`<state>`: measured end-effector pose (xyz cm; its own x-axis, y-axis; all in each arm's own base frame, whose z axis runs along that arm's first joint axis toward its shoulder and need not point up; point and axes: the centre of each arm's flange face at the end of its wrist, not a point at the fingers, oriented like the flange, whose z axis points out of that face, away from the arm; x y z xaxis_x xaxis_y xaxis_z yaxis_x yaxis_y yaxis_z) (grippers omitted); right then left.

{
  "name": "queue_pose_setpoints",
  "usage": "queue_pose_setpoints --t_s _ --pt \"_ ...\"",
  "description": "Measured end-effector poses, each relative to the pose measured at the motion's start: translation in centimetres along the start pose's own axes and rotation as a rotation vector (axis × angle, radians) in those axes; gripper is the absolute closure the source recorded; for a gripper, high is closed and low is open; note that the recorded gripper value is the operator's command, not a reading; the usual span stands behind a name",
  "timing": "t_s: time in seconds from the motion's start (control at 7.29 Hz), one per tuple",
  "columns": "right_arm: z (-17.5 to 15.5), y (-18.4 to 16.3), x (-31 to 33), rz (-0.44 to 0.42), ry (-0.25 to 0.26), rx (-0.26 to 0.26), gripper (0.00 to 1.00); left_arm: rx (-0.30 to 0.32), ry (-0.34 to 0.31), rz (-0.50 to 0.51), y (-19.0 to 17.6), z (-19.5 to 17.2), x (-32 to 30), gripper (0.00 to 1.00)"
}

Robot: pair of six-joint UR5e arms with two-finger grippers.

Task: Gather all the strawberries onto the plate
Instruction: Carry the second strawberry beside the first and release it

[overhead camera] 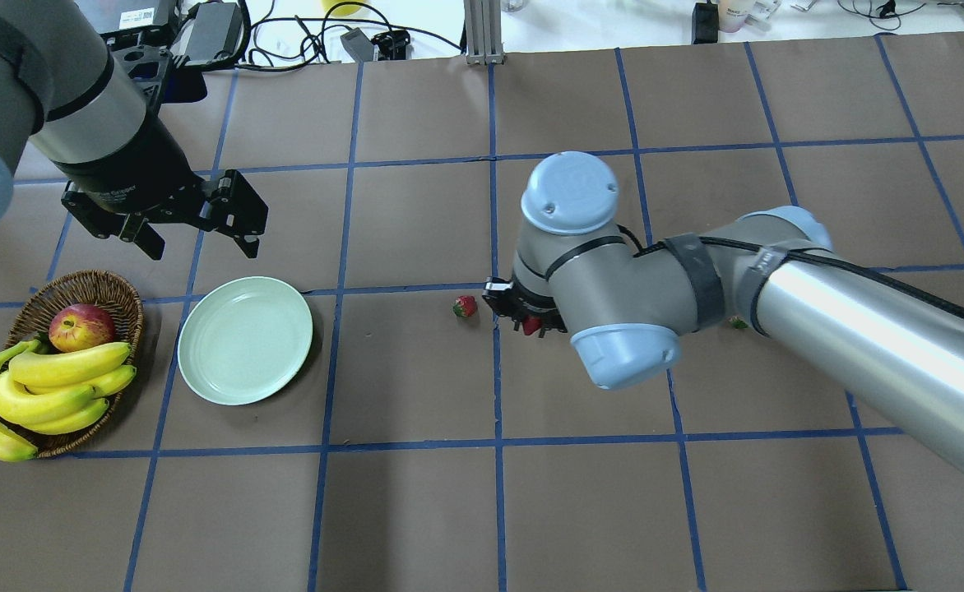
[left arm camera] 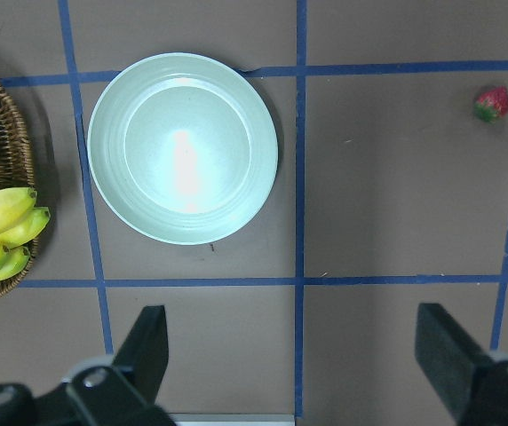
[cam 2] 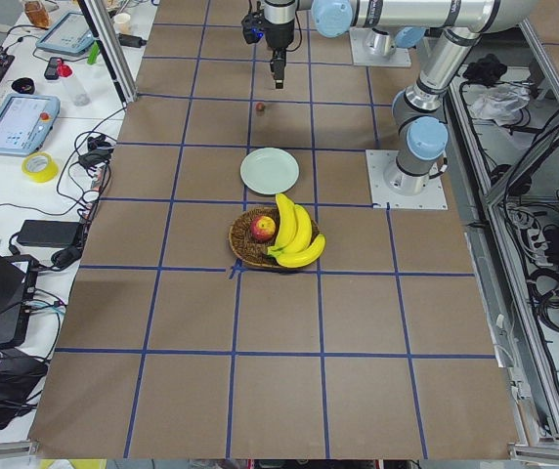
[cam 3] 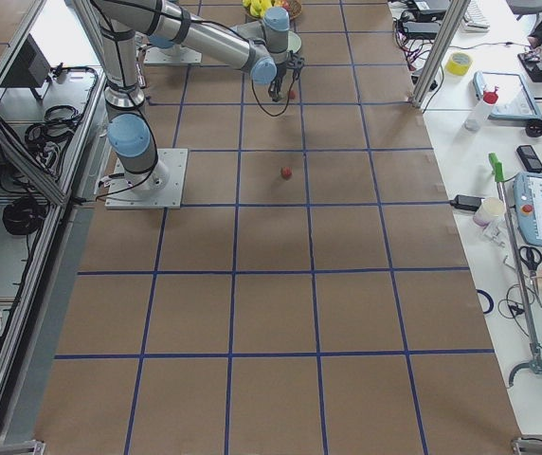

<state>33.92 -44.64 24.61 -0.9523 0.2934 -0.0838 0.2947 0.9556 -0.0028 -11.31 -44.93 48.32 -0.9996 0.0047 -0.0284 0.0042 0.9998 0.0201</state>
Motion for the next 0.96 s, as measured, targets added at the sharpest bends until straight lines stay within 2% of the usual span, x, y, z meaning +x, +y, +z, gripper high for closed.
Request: queue_pose_setpoints --t_s 0.27,0.55,0.96 --pt "1.3 2.6 -5.0 0.034 -0.005 -0.004 1.0 0.0 0.0 0.001 0.0 0.0 0.0 0.0" --pt "2.1 4.6 -7.1 0.055 -0.017 -0.001 1.0 0.0 0.0 0.001 0.0 0.0 0.0 0.0" --pt "3.4 4.6 -8.9 0.083 -0.064 0.022 1.0 -0.002 -0.004 0.001 0.0 0.1 -0.1 0.0"
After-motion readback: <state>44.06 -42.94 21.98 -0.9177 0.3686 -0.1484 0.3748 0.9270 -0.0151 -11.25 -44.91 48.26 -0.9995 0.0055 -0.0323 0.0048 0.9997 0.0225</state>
